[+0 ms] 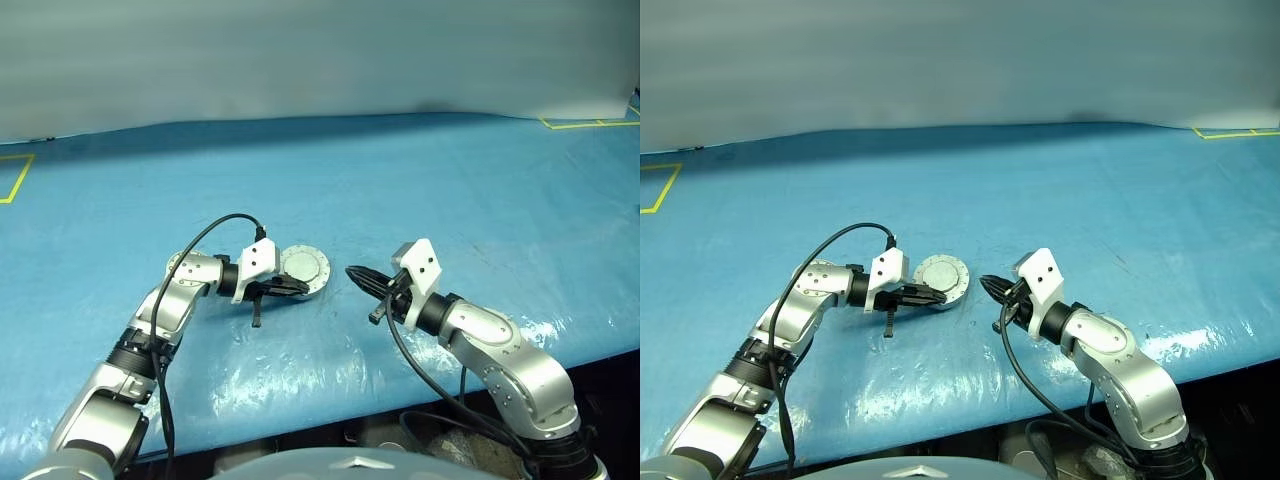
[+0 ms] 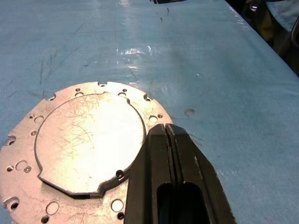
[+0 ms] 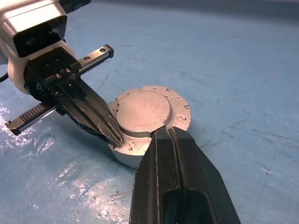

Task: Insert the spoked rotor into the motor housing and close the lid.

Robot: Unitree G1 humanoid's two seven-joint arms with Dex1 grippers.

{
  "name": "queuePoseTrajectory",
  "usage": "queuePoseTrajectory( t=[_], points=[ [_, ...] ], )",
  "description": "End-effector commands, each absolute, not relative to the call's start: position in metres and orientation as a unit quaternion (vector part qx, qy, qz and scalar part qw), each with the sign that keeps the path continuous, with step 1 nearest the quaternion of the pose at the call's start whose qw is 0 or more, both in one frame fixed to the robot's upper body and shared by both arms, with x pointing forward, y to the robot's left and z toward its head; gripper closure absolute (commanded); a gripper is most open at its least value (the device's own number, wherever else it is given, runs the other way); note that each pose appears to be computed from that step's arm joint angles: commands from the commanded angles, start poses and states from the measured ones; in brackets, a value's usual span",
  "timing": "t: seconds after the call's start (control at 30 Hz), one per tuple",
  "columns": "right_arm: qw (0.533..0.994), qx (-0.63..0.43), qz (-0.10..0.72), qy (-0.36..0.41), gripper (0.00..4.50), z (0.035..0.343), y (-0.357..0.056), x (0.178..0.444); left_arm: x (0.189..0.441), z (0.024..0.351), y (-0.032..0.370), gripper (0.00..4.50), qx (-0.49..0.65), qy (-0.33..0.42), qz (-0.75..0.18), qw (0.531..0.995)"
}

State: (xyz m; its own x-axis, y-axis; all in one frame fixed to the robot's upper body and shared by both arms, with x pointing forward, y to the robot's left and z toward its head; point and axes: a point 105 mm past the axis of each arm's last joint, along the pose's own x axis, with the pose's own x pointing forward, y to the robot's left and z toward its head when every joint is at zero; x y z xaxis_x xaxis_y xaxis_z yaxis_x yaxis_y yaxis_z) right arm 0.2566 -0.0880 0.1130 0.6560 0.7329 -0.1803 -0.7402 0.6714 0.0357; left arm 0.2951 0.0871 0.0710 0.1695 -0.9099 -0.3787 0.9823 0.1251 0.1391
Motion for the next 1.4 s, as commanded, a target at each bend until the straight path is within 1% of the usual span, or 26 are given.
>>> queuePoseTrajectory(
  t=[0.03,0.13,0.23,0.3,0.4,0.43,0.57,0.73,0.87,1.0,1.2,1.37,1.4],
  points=[
    [0.905,-0.023,0.419,0.070,4.50,0.122,-0.083,0.256,0.300,0.087,0.090,4.48,0.179,0.063,-0.621,0.761],
    [0.906,-0.020,0.418,0.057,4.50,0.128,-0.082,0.259,0.299,0.116,0.091,4.48,0.145,0.010,-0.607,0.781],
    [0.905,-0.018,0.424,0.044,4.50,0.134,-0.079,0.260,0.288,0.144,0.095,4.48,0.124,-0.045,-0.591,0.796],
    [0.903,-0.015,0.429,0.037,4.13,0.136,-0.076,0.261,0.280,0.155,0.099,4.50,0.107,-0.064,-0.580,0.805],
    [0.899,-0.017,0.437,0.030,3.32,0.138,-0.071,0.265,0.271,0.161,0.104,4.50,0.085,-0.071,-0.563,0.819],
    [0.899,-0.017,0.437,0.028,3.01,0.138,-0.068,0.269,0.269,0.158,0.107,4.50,0.081,-0.065,-0.551,0.828],
    [0.888,-0.048,0.455,0.038,1.64,0.126,-0.050,0.283,0.267,0.131,0.129,4.50,0.068,-0.013,-0.492,0.868],
    [0.870,-0.062,0.487,0.049,0.03,0.119,-0.035,0.290,0.259,0.119,0.140,4.50,0.050,0.010,-0.461,0.886],
    [0.857,-0.084,0.504,0.064,0.03,0.108,-0.027,0.296,0.250,0.104,0.142,4.50,0.064,0.037,-0.450,0.890],
    [0.858,-0.107,0.497,0.069,0.03,0.099,-0.024,0.307,0.240,0.100,0.140,4.50,0.057,0.042,-0.446,0.892],
    [0.849,-0.125,0.506,0.087,0.03,0.083,-0.019,0.311,0.233,0.089,0.146,4.50,0.075,0.061,-0.430,0.898],
    [0.838,-0.133,0.522,0.090,0.03,0.077,-0.012,0.307,0.233,0.090,0.147,4.50,0.075,0.058,-0.419,0.903],
    [0.837,-0.140,0.522,0.088,0.20,0.076,-0.011,0.308,0.233,0.089,0.147,4.50,0.075,0.058,-0.419,0.903]
  ],
)
